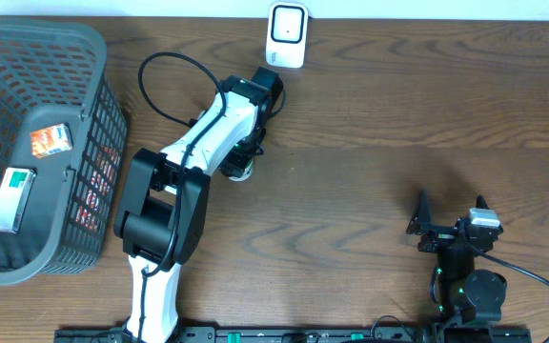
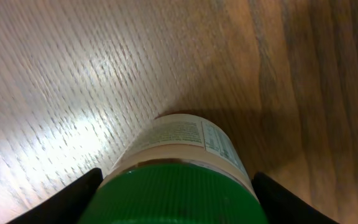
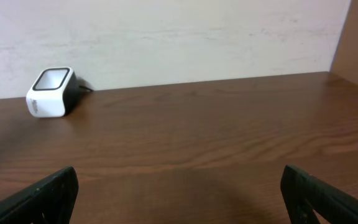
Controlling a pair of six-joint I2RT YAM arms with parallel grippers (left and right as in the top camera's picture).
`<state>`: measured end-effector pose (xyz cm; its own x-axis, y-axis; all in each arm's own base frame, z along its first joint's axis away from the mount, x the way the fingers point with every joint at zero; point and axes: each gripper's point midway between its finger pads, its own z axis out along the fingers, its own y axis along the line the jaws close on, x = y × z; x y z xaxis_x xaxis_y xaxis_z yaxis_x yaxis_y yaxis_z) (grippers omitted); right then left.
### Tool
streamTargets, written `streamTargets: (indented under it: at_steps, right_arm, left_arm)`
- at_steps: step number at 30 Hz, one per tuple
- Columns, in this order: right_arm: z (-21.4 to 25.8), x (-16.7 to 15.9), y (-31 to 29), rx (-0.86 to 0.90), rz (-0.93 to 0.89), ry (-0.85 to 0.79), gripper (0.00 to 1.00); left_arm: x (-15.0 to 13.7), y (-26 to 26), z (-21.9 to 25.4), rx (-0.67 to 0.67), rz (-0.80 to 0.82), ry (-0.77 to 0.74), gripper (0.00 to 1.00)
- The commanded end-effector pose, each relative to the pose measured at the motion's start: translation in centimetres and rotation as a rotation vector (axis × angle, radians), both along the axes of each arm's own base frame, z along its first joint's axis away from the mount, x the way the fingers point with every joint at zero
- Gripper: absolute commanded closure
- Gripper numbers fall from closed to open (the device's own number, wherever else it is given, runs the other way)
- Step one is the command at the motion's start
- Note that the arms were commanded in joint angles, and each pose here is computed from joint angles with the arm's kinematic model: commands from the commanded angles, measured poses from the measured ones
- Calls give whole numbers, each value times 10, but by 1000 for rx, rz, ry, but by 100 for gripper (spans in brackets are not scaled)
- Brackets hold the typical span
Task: Scan the item barcode
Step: 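Carry the bottle to the scanner and set it on the table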
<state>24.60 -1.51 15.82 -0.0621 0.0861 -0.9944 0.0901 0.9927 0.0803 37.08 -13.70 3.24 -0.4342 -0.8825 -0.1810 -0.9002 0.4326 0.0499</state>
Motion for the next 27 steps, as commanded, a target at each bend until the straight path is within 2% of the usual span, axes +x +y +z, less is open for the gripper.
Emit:
streamTargets:
  at_steps: [1,3,6,9,12,16,17,20,21,22,24,27]
  right_arm:
    - [0,0,1,-12,4,1,1]
    - [0,0,1,-12,4,1,1]
    - [0,0,1,-12,4,1,1]
    - [0,0,1,-12,4,1,1]
    - [0,0,1,-12,4,1,1]
    - [0,0,1,-12,4,1,1]
    - [0,0,1,-12,4,1,1]
    - [0,0,1,-12,4,1,1]
    - [0,0,1,-12,4,1,1]
    - [0,0,1,-12,4,1,1]
    - [0,0,1,-12,4,1,1]
    - [0,0,1,-12,4,1,1]
  left_arm:
    - [0,-6,2,-50,57,-6,22]
    - [1,-9,7,-85,64,-8,7]
    - [5,-14,24,-159,56,-27,6]
    - [14,-12,60,-198,-1,-110,5]
    - [18,-2,115,-217,-22,-247,5]
    - [9,25,205,-176,-61,-500,5]
    - [3,39,263,-129,-143,-684,5]
    - [-6,53,354,8,-416,-970,5]
    - [-14,62,382,91,-490,-1045,5]
    - [-26,83,405,188,-488,-1092,5]
    - [-54,140,431,372,-328,-1115,5]
    - [-90,208,442,543,-112,-1073,1]
